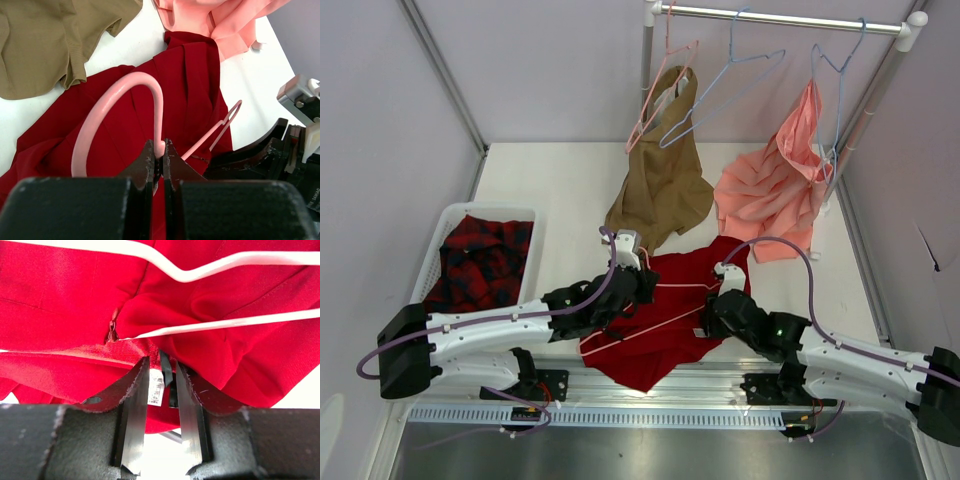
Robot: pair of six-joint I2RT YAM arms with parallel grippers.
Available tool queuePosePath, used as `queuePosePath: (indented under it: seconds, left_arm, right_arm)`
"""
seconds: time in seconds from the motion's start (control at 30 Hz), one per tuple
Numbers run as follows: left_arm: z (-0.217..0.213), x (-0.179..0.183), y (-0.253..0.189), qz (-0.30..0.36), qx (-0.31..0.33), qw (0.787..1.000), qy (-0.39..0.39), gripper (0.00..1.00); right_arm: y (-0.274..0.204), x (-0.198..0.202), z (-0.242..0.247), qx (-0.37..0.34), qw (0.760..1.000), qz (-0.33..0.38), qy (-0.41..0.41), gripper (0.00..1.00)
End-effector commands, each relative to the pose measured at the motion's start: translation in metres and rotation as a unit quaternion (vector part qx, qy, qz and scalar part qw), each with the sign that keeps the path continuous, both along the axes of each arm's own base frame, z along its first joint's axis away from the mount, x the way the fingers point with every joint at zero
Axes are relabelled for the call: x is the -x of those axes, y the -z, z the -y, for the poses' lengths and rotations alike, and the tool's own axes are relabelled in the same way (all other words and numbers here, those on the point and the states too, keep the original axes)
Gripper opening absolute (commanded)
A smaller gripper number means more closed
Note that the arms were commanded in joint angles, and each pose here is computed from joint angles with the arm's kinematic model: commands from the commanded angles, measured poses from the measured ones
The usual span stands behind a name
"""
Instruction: Place the skirt on the hanger
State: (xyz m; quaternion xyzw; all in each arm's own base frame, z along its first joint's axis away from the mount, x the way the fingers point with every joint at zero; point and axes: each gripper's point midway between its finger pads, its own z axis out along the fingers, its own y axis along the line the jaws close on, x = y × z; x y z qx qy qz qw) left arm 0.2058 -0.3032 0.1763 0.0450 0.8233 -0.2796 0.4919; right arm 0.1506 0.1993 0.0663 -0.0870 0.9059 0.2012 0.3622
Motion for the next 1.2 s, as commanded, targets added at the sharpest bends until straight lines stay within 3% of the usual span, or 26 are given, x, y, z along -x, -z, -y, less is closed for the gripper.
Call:
queuePosePath:
  seconds: [0.0, 0.23, 0.6, 1.17]
  left_arm:
    - [0.004, -0.007, -0.021, 0.015, 0.020, 1.000, -0.006, 0.00]
    - [0.004, -0.007, -0.021, 0.016, 0.019, 1.000, -0.005, 0.00]
    - [0.002, -0.005, -0.026, 0.018, 0.026, 1.000, -0.002, 0.00]
    - [-0.004, 0.006, -0.034, 0.030, 0.033, 0.999, 0.029, 0.00]
  right_arm:
    - [-0.001, -0.004, -0.006, -0.007, 1.000, 0.009, -0.006, 0.33]
    - [-0.001, -0.006, -0.003, -0.009, 1.000, 0.010, 0.004, 0.27]
    - [-0.003, -0.008, 0.004, -0.011, 1.000, 0.004, 0.023, 0.01]
    - [-0.019, -0.013, 0.031, -0.029, 0.996, 0.011, 0.078, 0.00]
